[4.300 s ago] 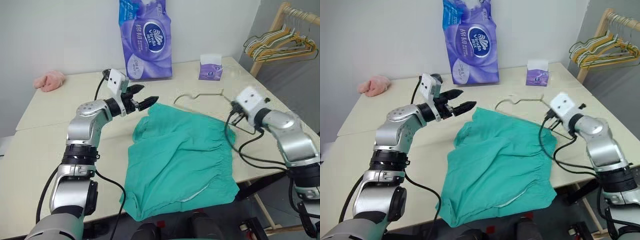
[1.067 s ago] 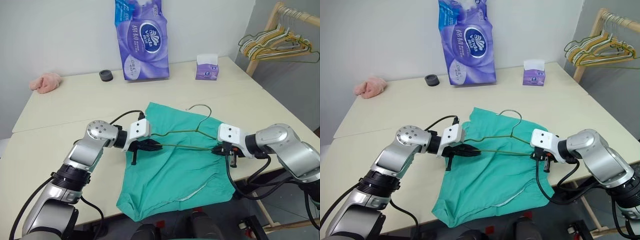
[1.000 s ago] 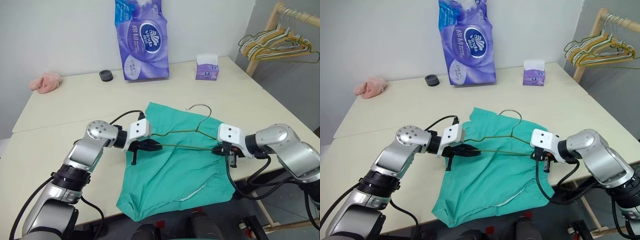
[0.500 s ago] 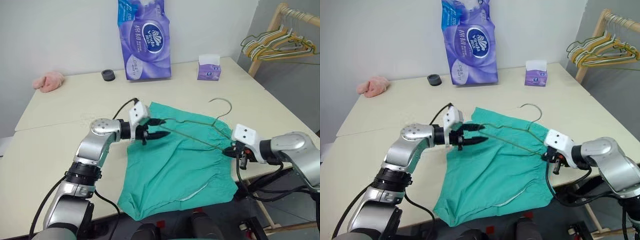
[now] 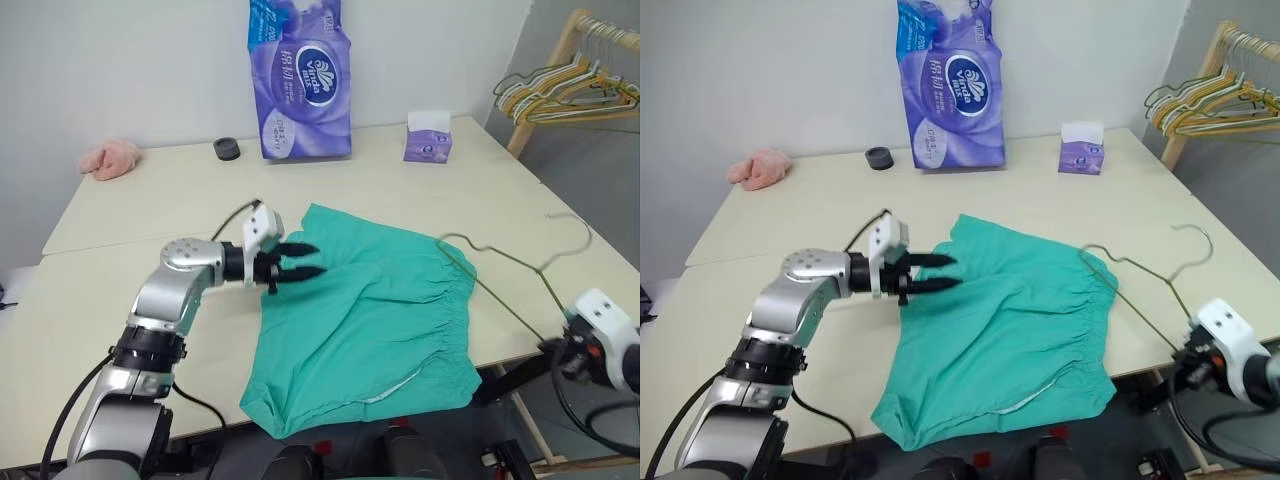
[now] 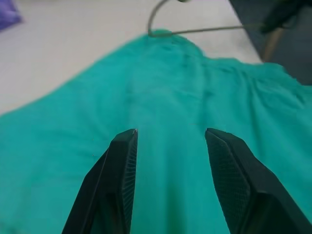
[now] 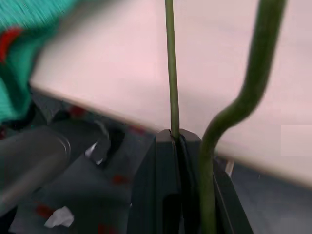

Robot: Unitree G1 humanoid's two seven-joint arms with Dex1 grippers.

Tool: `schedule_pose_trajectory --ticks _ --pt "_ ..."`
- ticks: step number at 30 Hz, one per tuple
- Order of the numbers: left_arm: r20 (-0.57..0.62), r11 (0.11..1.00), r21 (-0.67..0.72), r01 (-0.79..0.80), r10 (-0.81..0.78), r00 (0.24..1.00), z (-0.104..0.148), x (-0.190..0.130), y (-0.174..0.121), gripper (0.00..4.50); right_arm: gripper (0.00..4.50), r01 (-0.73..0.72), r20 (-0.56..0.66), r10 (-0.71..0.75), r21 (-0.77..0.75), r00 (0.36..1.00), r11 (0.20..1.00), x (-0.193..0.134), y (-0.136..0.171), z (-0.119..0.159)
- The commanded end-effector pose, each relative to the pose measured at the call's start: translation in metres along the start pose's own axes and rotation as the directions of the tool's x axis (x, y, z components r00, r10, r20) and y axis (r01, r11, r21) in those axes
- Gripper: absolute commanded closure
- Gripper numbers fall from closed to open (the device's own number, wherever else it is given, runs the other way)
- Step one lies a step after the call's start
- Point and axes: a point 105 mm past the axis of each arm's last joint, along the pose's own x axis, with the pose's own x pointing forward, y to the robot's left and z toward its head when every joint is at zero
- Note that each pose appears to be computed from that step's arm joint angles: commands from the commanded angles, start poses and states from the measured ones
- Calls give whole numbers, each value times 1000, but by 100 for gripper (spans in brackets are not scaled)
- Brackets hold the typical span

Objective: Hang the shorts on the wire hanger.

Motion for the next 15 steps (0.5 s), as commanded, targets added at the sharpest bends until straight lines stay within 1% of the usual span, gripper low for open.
schedule_pose_trajectory --ticks 1,7,15 --pt "25 994 68 82 -84 996 18 3 -13 220 450 -2 5 2 26 1000 1000 -14 5 -8" --pt "-2 986 116 120 -120 993 18 8 -18 220 450 -13 -53 20 124 998 992 -21 11 -38" --pt "-3 987 121 107 -107 994 18 10 -16 220 450 -35 -57 43 138 997 990 -20 16 -41"
